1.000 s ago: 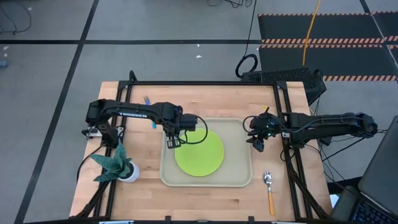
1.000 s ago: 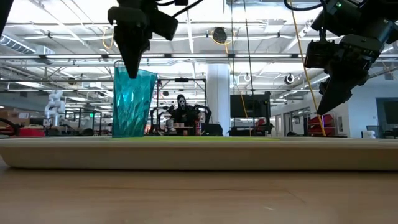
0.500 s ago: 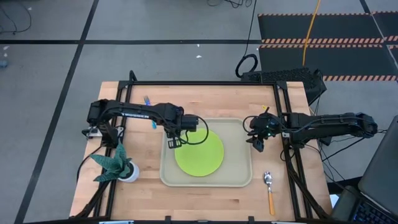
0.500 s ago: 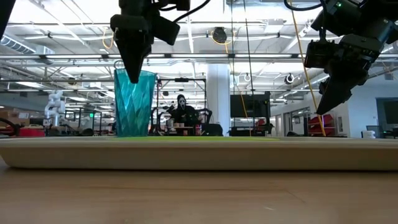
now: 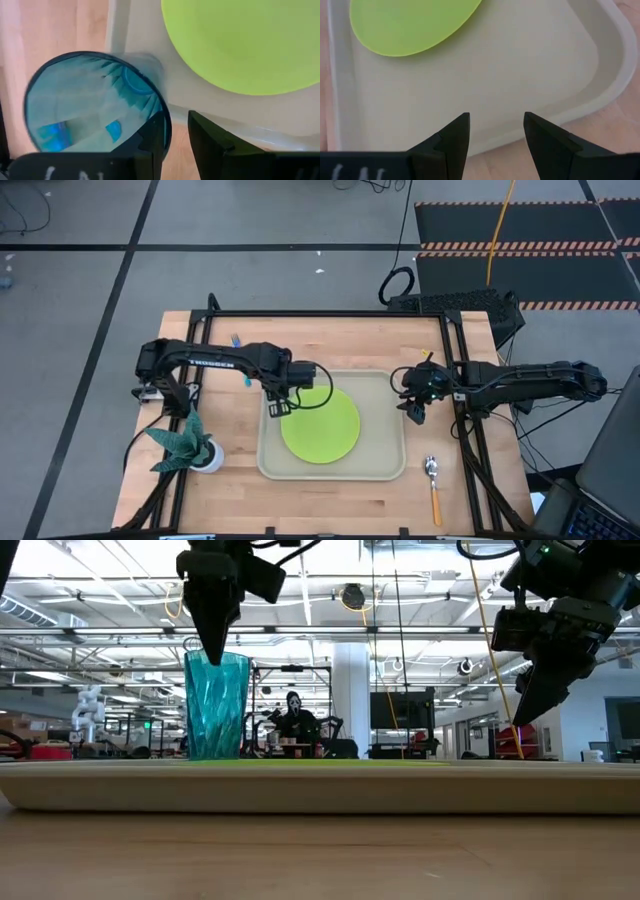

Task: Pick and place plate/cup/fork/spoon on tray
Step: Put the blue cup on the gray serving tray, then put the iridescent fork on the gray serving tray

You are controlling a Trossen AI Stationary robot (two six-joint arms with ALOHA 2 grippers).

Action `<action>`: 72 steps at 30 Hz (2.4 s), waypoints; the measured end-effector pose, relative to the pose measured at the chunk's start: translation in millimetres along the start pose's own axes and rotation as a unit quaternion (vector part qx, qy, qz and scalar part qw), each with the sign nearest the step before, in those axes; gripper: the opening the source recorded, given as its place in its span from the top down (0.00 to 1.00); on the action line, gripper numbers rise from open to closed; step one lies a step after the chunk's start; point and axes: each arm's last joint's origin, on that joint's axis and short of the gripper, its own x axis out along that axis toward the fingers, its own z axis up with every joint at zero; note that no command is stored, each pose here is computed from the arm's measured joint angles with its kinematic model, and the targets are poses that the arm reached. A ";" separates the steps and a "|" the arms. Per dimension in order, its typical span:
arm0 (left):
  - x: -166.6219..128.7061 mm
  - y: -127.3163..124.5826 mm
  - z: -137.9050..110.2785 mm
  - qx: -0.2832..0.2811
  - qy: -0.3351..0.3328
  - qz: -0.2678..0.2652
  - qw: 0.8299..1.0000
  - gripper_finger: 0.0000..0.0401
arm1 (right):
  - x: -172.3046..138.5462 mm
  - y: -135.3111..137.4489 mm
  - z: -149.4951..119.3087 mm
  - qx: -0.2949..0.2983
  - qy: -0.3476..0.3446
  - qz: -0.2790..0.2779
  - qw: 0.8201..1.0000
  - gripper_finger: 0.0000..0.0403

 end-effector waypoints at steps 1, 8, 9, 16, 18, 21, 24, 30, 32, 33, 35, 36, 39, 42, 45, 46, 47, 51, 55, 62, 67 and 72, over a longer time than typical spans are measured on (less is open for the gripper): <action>-2.7 0.7 -1.4 -0.004 -0.004 -0.001 1.000 0.77 | 0.0 0.0 0.0 0.000 0.000 0.000 1.000 0.55; -25.5 6.1 -12.5 -0.024 -0.049 -0.016 0.998 0.77 | 0.0 0.0 0.0 0.001 0.000 0.000 1.000 0.55; -27.8 6.9 -14.2 -0.025 -0.053 -0.016 0.998 0.77 | 0.0 0.0 0.1 0.001 0.000 0.000 1.000 0.55; -35.4 13.6 -21.7 -0.032 -0.057 0.013 0.998 0.77 | 0.0 0.0 0.0 0.003 0.000 0.000 1.000 0.55; -34.3 17.0 -23.5 -0.034 -0.044 0.028 0.998 0.77 | 0.0 0.0 0.0 0.003 0.000 0.000 1.000 0.55; -33.7 24.2 -28.5 -0.036 -0.018 0.061 0.997 0.77 | 0.0 0.0 0.0 0.003 0.000 0.000 1.000 0.55; -33.0 33.3 -29.4 -0.052 -0.012 0.097 0.994 0.77 | 0.0 0.0 0.0 0.003 0.000 0.000 1.000 0.55; -29.8 60.3 -31.9 -0.180 0.008 0.116 0.977 0.77 | -0.1 0.0 0.0 0.003 0.000 0.000 1.000 0.55; -27.1 69.7 -34.0 -0.219 0.022 0.113 0.969 0.77 | -0.1 0.0 0.0 0.003 0.000 0.000 1.000 0.55; -25.4 73.4 -35.2 -0.228 0.030 0.114 0.966 0.77 | -0.1 0.0 -0.1 0.003 0.000 0.000 1.000 0.55; -23.2 78.5 -36.8 -0.236 0.041 0.117 0.964 0.77 | -0.1 -0.2 -0.7 0.002 0.003 -0.001 1.000 0.55; -22.9 80.7 -37.0 -0.240 0.042 0.117 0.963 0.77 | -0.1 -0.5 -1.3 0.003 0.006 -0.002 1.000 0.55; -25.2 86.8 -39.0 -0.240 0.037 0.120 0.963 0.77 | -0.1 -0.8 -2.2 0.003 0.011 -0.004 1.000 0.55; -26.6 92.0 -40.3 -0.230 0.032 0.142 0.962 0.77 | -0.1 -0.8 -2.1 0.003 0.011 -0.004 1.000 0.55; -29.8 101.6 -42.9 -0.256 0.013 0.165 0.952 0.77 | -0.1 -0.8 -2.0 0.003 0.010 -0.004 1.000 0.55; -32.6 105.7 -43.9 -0.270 -0.002 0.168 0.948 0.77 | -0.1 -0.8 -2.0 0.003 0.010 -0.004 1.000 0.55; -35.9 110.1 -44.9 -0.285 -0.020 0.166 0.944 0.77 | -0.1 -0.8 -2.0 0.003 0.010 -0.004 1.000 0.55; -47.0 126.0 -48.7 -0.336 -0.080 0.143 0.927 0.75 | -0.1 -0.8 -2.0 0.004 0.010 -0.004 1.000 0.55; -49.2 144.7 -57.8 -0.373 -0.097 0.102 0.917 0.73 | -0.1 -0.8 -2.0 0.006 0.010 -0.004 1.000 0.55; 3.4 167.3 -69.4 -0.416 -0.038 0.049 0.907 0.73 | -0.1 -0.8 -2.0 0.006 0.010 -0.004 1.000 0.55; 47.0 169.0 -83.2 -0.433 0.008 0.013 0.901 0.73 | 4.5 -3.1 -6.8 0.014 0.014 -0.004 1.000 0.55; 72.5 167.6 -96.7 -0.452 0.045 0.007 0.891 0.69 | 8.6 -3.5 -8.4 0.014 0.006 0.015 1.000 0.55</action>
